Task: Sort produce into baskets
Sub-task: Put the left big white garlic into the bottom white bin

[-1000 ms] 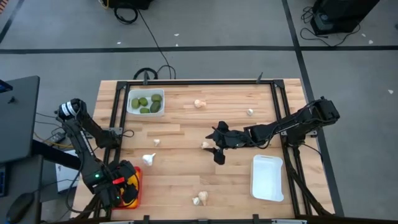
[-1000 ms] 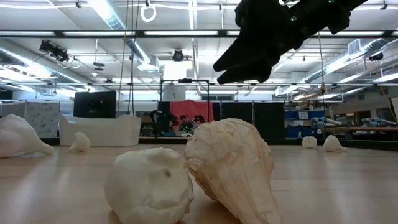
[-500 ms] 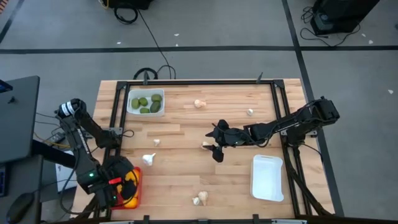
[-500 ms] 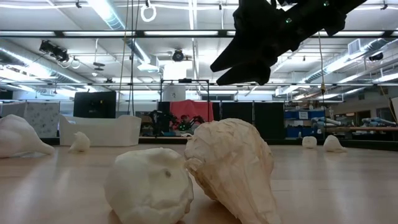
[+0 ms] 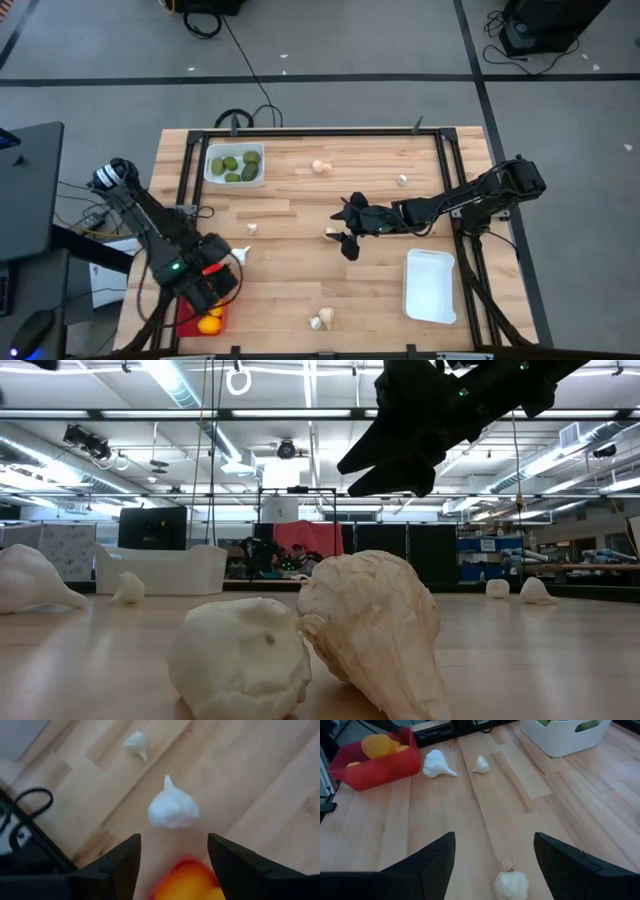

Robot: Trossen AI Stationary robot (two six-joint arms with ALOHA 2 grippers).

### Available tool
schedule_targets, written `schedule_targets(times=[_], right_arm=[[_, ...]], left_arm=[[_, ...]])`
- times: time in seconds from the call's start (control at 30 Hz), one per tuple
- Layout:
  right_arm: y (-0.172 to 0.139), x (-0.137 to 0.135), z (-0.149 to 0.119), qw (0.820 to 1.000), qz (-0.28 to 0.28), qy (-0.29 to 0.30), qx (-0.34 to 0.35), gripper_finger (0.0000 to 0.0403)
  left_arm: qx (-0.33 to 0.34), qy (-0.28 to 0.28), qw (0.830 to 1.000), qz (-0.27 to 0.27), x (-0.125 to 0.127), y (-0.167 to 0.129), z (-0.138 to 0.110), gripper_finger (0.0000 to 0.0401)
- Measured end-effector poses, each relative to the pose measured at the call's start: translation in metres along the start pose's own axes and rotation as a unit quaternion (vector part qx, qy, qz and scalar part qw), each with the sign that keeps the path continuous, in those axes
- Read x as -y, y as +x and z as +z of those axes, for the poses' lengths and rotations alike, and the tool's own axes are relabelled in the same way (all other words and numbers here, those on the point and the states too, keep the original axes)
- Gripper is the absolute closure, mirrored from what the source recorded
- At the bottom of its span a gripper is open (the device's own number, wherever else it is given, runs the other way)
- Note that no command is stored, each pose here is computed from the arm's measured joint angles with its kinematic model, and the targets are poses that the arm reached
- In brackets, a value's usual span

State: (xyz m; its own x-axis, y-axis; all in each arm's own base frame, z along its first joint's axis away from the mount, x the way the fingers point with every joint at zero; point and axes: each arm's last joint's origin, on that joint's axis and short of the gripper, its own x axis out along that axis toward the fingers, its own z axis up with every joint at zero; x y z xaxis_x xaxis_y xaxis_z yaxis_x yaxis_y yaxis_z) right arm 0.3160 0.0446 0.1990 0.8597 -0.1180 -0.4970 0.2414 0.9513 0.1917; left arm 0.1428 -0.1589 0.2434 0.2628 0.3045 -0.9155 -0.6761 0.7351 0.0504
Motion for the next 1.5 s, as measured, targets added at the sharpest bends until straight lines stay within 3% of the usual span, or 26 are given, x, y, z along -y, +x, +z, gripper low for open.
schedule_targets(times=[0.13,0.3,0.5,0.67,0.83,0.97,1.17,1.5], right_arm=[[0.000,0.000,0.000,1.000,0.000,0.000,0.000,0.0124],[0.000,-0.001,0.000,1.000,0.001,-0.001,0.000,0.0124],[-0.002,-0.005,-0.005,1.000,0.004,-0.010,-0.014,0.0124],[-0.002,-0.005,-0.009,1.000,0.003,-0.017,-0.023,0.0124],[-0.002,-0.003,-0.014,1.000,0.001,-0.014,-0.028,0.0124],[-0.002,0.000,-0.021,1.000,0.002,-0.007,-0.026,0.0124],[-0.002,0.003,-0.030,0.999,-0.002,0.007,-0.032,0.0124],[-0.002,0.003,-0.028,0.999,0.004,0.026,-0.018,0.0124]], left_arm=[[-0.018,0.025,0.999,-0.021,0.005,0.012,0.019,0.0168],[-0.049,0.041,0.998,-0.011,0.001,0.032,0.038,0.0168],[-0.085,0.056,0.995,-0.008,-0.005,0.052,0.041,0.0160],[-0.106,0.055,0.992,-0.031,-0.003,0.061,0.039,0.0119],[-0.123,0.055,0.991,-0.021,-0.008,0.068,0.036,0.0063],[-0.141,0.049,0.989,-0.016,-0.013,0.079,0.031,0.0046],[-0.136,0.051,0.989,-0.040,-0.014,0.094,0.026,0.0082],[-0.056,0.091,0.991,-0.076,-0.005,0.097,0.032,0.0205]])
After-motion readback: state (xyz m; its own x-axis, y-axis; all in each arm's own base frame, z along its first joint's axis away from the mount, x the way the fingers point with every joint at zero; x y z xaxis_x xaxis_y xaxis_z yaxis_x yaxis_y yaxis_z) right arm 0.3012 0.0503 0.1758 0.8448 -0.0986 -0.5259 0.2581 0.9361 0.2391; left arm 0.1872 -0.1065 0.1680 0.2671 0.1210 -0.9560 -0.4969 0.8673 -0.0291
